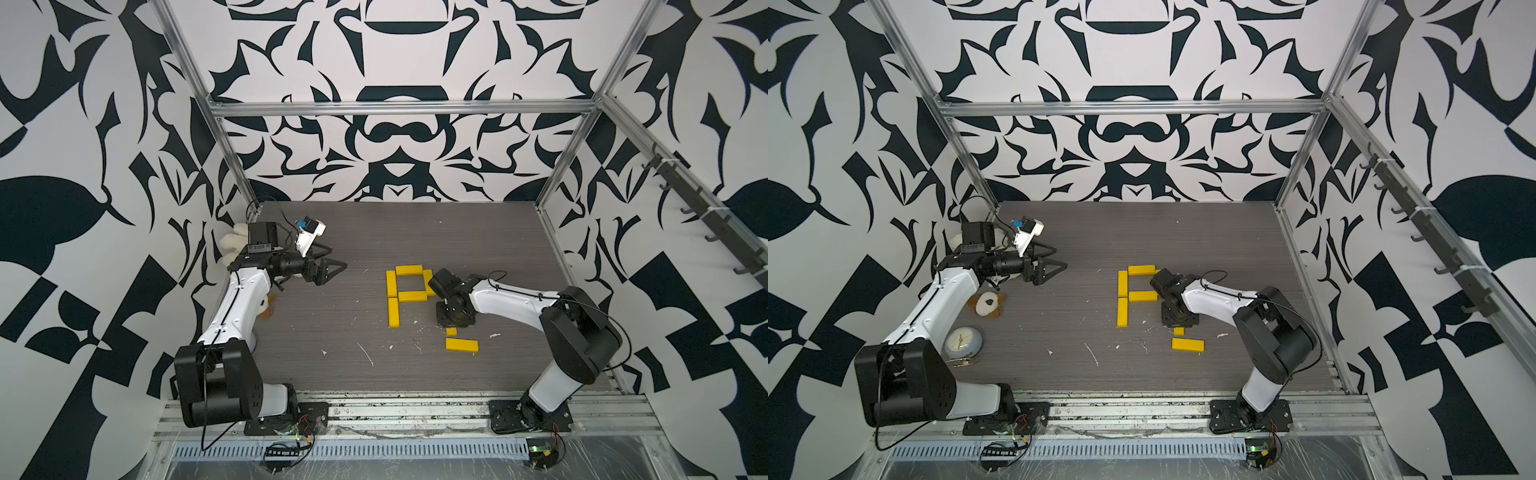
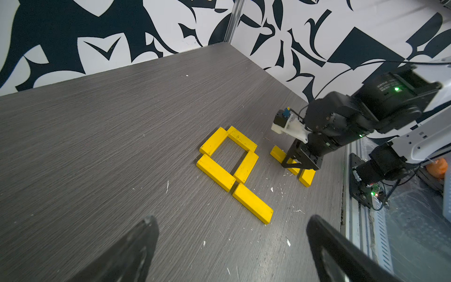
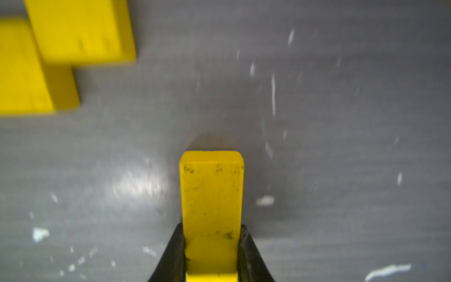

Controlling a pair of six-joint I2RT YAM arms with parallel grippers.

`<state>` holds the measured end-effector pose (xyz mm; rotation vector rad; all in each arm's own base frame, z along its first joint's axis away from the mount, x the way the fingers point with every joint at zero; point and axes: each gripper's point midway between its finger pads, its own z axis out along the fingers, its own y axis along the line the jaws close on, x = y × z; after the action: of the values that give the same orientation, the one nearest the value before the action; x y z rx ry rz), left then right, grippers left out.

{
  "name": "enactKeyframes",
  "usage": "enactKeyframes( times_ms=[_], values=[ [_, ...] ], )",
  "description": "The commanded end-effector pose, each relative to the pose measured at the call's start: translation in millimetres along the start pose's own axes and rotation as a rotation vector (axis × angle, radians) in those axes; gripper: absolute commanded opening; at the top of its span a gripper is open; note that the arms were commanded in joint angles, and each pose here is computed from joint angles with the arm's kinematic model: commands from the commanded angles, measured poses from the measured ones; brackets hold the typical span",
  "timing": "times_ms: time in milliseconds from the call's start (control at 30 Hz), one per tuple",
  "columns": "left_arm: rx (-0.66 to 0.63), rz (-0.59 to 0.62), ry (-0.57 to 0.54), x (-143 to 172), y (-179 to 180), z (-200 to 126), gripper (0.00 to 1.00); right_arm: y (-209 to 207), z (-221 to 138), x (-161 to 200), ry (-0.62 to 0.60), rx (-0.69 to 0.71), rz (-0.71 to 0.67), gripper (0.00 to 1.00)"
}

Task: Assemble the number 8 with building blocks
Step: Move the building block to the center of the board.

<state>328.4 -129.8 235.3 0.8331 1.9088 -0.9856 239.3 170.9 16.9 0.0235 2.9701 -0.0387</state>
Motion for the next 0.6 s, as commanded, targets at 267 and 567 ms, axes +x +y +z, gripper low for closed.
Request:
enactKeyframes(
  times_ms=[267, 567],
  values=[
    [0.035, -0.003, -0.024, -7, -3, 0, 1.00, -34, -19, 46, 0.082, 0.150, 0.040, 0.00],
    [0.041, -0.005, -0.025, -8, -5, -1, 0.99, 4, -23, 1, -0.050, 0.042, -0.013, 0.00]
  ],
)
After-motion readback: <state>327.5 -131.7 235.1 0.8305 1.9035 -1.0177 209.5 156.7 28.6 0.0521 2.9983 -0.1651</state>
